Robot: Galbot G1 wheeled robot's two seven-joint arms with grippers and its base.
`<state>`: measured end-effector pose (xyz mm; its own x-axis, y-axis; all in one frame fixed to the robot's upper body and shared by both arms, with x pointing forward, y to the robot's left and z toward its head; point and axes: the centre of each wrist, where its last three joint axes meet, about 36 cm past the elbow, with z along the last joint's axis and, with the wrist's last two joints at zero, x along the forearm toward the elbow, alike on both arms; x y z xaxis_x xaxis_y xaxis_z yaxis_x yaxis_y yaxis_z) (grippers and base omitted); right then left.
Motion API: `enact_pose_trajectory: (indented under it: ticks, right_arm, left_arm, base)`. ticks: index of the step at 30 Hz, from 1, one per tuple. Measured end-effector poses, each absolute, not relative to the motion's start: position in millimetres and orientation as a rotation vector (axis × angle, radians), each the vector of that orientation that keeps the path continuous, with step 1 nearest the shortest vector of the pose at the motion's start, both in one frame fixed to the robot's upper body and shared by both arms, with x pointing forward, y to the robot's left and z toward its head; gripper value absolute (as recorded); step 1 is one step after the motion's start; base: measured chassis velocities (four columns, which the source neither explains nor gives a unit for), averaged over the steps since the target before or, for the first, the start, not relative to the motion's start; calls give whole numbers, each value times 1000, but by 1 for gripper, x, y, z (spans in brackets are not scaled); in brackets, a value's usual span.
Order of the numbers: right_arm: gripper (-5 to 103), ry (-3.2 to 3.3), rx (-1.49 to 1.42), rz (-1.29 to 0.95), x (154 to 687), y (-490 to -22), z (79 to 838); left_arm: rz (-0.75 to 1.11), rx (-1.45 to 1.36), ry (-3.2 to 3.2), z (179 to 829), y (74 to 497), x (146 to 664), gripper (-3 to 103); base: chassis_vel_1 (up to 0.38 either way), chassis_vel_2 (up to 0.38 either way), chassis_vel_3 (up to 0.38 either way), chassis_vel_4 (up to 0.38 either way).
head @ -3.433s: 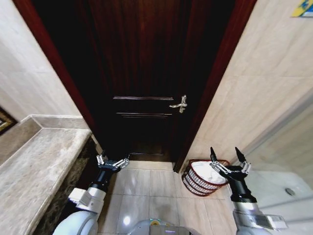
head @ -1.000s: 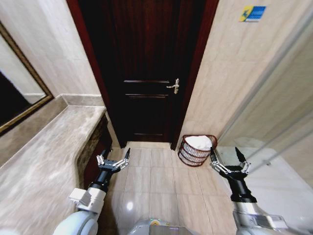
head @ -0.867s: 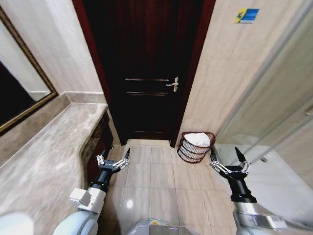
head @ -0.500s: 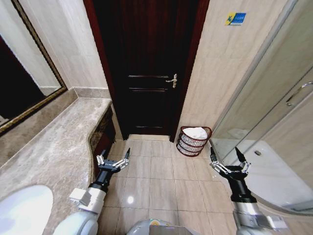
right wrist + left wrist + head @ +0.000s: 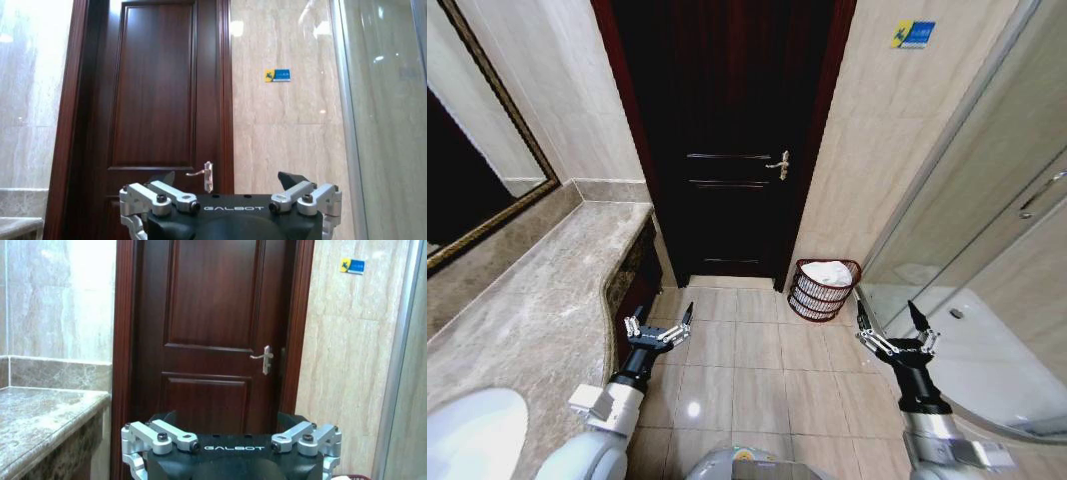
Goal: Discard the used towel into the hamper.
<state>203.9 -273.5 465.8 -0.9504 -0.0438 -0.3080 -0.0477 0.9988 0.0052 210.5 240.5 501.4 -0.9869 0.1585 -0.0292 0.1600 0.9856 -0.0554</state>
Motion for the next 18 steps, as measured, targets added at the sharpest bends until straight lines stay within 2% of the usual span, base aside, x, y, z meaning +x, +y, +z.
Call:
enact_pose_trajectory:
  ticks: [18]
  right_arm:
    - [100,2828,-66,18,204,-274,466]
  left_arm:
    - [-90,249,3106,501,241,211,99]
  base:
    - [0,0,0,0]
